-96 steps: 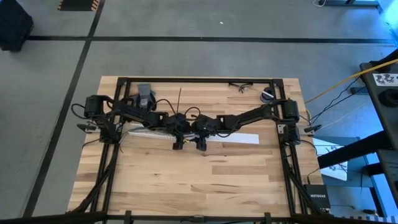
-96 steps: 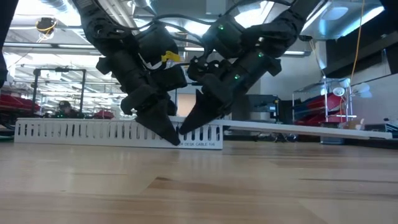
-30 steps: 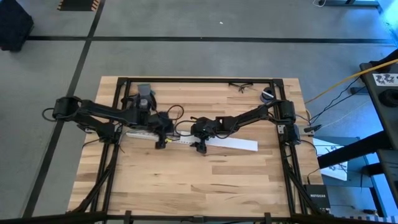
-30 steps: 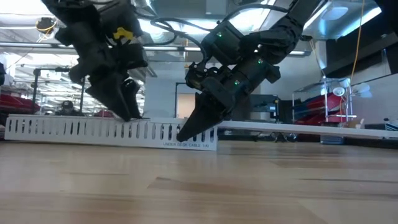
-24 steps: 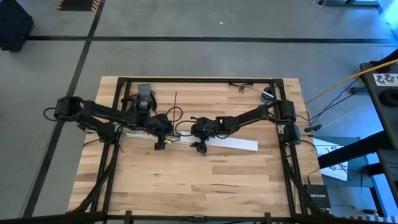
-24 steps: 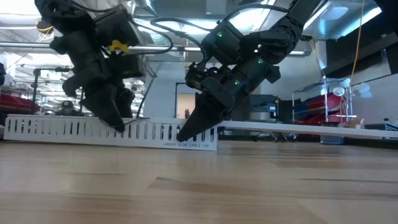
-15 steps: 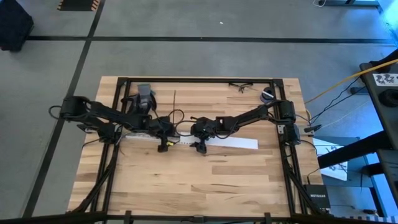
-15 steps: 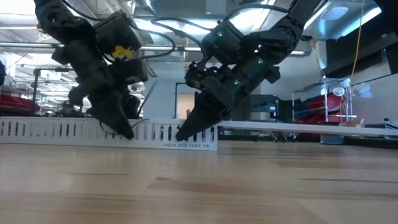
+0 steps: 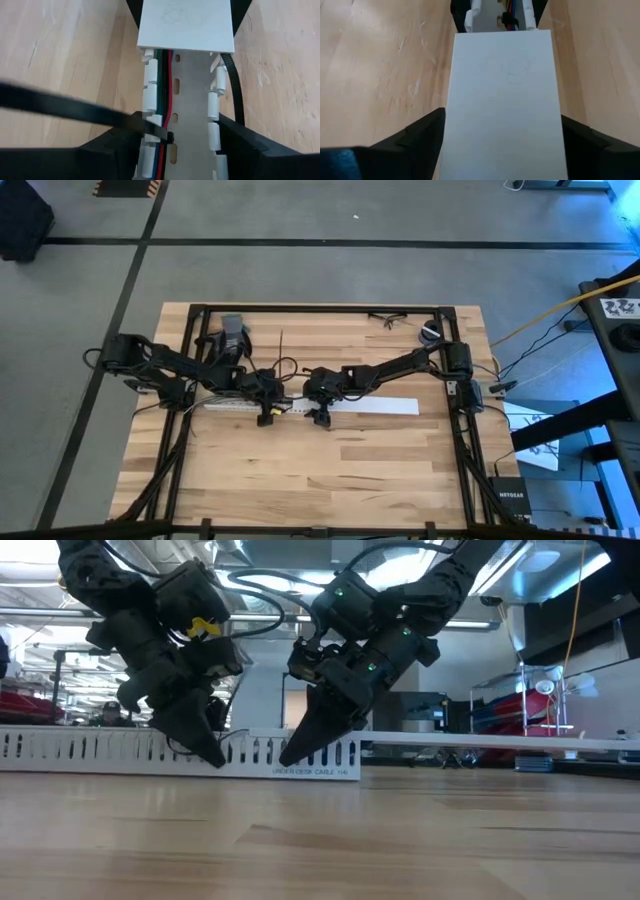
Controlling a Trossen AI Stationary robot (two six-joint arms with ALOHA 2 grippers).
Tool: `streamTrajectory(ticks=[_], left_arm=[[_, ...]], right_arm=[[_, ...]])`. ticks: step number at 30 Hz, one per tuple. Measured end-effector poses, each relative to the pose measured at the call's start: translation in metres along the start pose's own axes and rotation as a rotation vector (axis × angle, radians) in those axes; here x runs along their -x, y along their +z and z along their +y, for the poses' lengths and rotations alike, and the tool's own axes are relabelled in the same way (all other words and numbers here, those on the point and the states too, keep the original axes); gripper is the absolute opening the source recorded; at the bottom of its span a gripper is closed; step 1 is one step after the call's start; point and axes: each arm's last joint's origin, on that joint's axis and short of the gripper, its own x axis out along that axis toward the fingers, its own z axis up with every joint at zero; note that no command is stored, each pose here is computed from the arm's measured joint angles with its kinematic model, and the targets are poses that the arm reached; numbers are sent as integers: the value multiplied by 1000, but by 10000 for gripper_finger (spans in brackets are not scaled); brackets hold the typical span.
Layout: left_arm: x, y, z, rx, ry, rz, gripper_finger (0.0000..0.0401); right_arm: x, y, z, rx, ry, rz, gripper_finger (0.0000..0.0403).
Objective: Ziptie cables
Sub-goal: Close the white cable duct with the lid
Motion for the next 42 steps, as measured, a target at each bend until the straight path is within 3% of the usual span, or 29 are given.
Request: streamTrajectory(ticks=[9,14,22,27,31,42], left_arm=[[0,0,0,1,3,-1,209],[0,0,1,7,16,1,209],[0,0,1,7,14,1,209],[0,0,1,7,11,1,209],[0,0,1,8,11,2,208],[0,-1,0,4,3,5,208]], right_arm=[[4,10,2,15,-1,42,307],[10,26,2,61,-80,40,307],[20,32,4,89,-94,187,307],[22,28,4,81,-100,244,274],[22,28,4,79,-97,241,218],[10,36,3,58,-63,110,217]])
